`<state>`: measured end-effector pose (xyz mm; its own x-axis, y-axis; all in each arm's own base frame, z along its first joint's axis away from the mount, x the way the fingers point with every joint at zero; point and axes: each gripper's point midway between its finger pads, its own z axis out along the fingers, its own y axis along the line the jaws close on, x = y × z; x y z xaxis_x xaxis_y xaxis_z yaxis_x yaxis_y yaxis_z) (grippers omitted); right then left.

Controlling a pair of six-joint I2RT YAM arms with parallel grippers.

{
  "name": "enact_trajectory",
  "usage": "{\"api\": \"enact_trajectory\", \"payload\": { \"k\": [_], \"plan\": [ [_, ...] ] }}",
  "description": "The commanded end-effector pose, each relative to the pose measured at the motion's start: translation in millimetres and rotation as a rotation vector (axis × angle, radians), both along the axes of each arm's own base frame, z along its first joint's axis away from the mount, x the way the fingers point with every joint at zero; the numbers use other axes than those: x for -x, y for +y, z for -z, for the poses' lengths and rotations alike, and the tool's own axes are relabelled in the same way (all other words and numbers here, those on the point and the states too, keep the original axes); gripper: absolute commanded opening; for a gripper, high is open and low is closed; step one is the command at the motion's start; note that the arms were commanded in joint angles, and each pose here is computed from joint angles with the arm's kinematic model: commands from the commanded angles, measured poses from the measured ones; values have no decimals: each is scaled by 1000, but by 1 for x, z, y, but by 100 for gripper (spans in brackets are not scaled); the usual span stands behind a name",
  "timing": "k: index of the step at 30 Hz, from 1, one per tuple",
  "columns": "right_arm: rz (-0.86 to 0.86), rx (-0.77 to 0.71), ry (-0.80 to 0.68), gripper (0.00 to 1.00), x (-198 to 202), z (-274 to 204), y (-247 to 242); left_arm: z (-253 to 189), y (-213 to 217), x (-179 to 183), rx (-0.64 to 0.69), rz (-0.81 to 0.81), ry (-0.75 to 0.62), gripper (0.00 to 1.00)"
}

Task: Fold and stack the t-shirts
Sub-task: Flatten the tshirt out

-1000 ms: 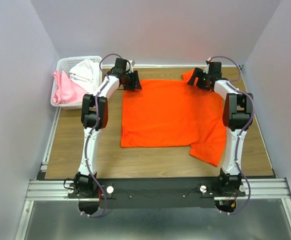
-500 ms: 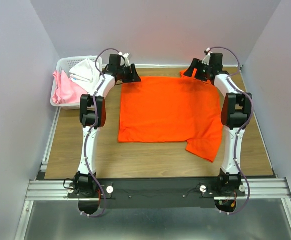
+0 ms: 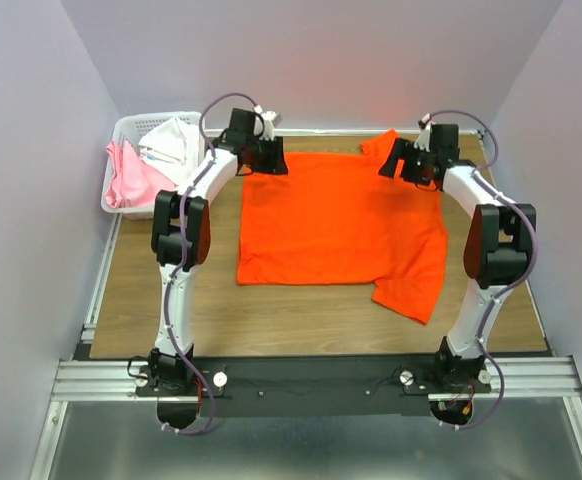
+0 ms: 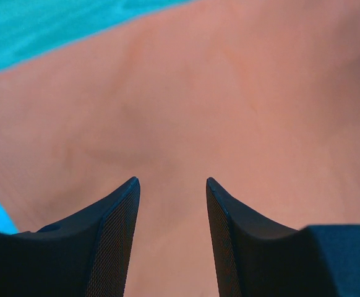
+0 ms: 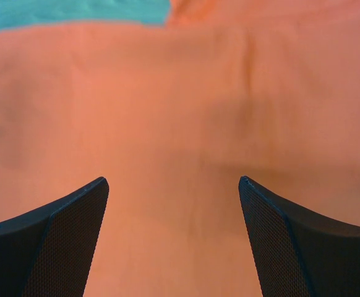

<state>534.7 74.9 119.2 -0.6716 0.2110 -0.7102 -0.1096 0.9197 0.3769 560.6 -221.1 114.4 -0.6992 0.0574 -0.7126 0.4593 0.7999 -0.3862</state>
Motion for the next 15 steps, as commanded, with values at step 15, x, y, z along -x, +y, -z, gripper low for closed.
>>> {"api": "enact_trajectory", "payload": {
  "k": [15],
  "plan": [
    [93,96,258,92,69,86,-23,72,24,67,-277,-169,184,54]
  ]
}}
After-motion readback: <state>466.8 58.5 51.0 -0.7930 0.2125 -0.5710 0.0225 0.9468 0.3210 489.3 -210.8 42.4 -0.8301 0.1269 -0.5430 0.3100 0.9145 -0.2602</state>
